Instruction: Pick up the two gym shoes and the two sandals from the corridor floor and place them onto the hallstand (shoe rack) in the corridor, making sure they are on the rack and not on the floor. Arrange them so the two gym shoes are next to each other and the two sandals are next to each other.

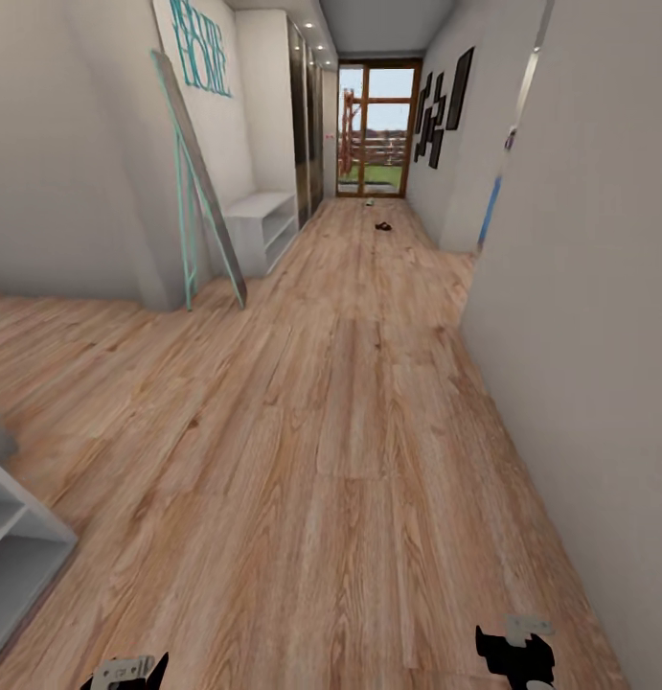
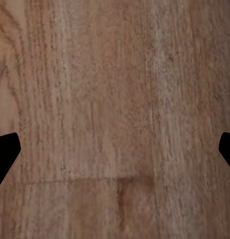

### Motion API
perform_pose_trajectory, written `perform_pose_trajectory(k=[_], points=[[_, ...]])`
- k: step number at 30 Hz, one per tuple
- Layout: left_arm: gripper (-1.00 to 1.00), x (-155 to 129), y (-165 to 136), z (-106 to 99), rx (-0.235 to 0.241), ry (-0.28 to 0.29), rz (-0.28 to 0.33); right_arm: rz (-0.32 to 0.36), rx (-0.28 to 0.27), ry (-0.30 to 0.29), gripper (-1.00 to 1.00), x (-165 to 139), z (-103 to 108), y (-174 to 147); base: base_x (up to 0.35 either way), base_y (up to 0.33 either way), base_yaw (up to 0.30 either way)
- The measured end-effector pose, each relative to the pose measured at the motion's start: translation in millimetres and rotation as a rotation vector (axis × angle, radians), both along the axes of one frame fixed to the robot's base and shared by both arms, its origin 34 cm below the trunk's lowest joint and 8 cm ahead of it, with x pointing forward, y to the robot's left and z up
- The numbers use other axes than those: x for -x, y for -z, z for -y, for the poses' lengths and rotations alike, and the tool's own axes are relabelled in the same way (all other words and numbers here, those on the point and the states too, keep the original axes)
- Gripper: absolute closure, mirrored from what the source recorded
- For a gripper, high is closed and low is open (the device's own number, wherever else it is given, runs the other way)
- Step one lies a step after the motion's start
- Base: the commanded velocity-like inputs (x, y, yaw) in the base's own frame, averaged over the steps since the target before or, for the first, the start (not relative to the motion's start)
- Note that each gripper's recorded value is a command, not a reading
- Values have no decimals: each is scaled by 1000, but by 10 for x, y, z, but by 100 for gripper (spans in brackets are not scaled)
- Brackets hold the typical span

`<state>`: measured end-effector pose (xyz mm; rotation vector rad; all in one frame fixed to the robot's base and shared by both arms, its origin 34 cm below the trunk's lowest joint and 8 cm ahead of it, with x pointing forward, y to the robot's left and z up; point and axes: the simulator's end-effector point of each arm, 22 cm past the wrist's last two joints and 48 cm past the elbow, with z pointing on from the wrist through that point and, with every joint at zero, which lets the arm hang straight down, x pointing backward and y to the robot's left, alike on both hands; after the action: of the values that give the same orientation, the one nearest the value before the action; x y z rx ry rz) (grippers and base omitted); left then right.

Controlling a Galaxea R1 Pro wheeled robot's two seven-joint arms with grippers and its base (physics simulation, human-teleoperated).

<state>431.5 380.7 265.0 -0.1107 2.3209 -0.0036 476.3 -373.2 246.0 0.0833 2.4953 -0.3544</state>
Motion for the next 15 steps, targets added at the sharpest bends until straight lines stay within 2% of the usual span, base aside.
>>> perform_pose_trajectory(k=[4, 15], points=[[-100, 0, 0, -2, 0, -1, 0, -2, -1, -1, -100, 3, -4, 3, 339, 0, -82], [-100, 76, 42, 7, 3, -5, -18, -2, 2, -6, -100, 3, 17, 0, 339, 0, -9]])
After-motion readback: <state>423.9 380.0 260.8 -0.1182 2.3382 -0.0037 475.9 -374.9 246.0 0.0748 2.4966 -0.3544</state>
